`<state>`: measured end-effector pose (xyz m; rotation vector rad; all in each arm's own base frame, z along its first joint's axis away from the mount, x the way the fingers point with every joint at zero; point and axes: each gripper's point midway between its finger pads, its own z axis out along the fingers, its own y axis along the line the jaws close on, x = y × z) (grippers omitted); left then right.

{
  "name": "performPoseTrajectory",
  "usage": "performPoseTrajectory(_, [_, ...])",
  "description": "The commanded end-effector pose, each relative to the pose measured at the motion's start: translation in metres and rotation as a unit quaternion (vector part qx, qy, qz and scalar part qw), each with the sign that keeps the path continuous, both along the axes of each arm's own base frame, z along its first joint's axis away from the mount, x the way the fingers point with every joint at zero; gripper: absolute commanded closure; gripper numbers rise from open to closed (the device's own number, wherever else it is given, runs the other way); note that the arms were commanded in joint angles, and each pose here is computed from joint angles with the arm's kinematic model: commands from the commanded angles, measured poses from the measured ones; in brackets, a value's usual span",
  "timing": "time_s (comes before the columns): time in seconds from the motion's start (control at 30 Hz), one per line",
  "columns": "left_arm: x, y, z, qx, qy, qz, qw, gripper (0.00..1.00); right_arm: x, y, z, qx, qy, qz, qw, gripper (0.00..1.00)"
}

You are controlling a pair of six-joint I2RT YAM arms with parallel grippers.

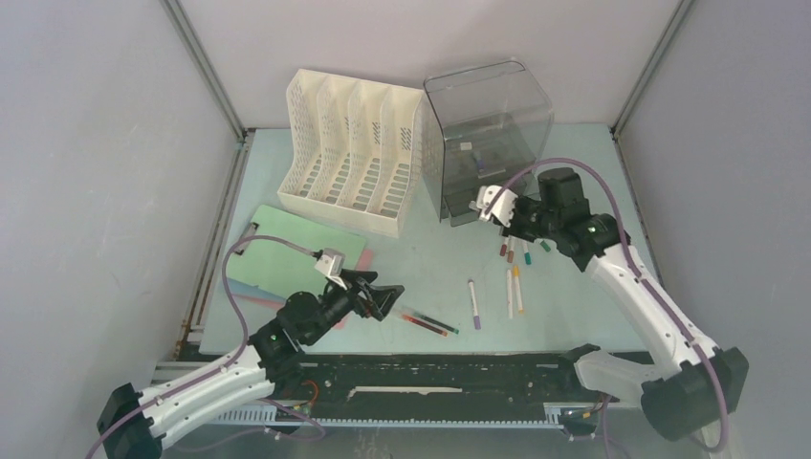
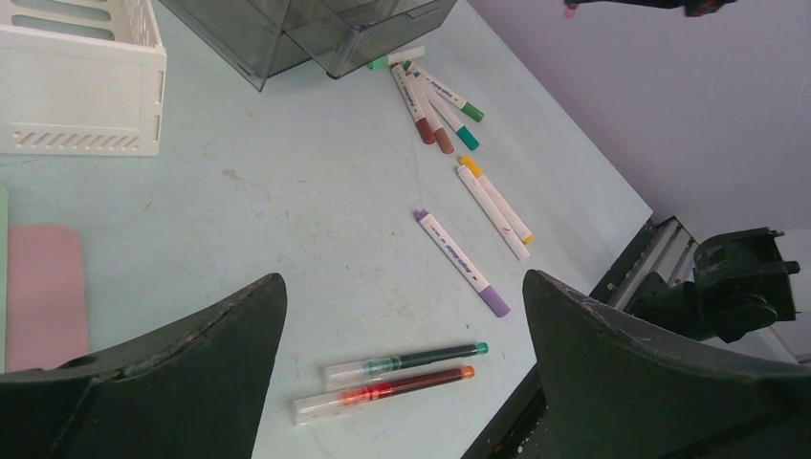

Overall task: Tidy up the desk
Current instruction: Place the stationery in the drawer.

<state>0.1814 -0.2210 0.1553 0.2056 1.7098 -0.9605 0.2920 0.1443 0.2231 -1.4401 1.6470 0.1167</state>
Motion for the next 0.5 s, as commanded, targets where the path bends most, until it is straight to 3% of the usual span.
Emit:
performPoseTrajectory(0.0, [0.002, 0.000, 0.014, -0.026, -0.015, 0.003, 1.000, 0.00, 0.039, -0.012, 0.020, -0.090, -0.075, -0.037, 0.992, 1.00])
performPoseTrajectory(0.47, [-0.003, -0.003, 0.014, -0.059, -0.009, -0.006, 0.998, 0.00, 0.110, -0.017, 0.010, -0.226, -0.157, -0.069, 0.959, 1.00])
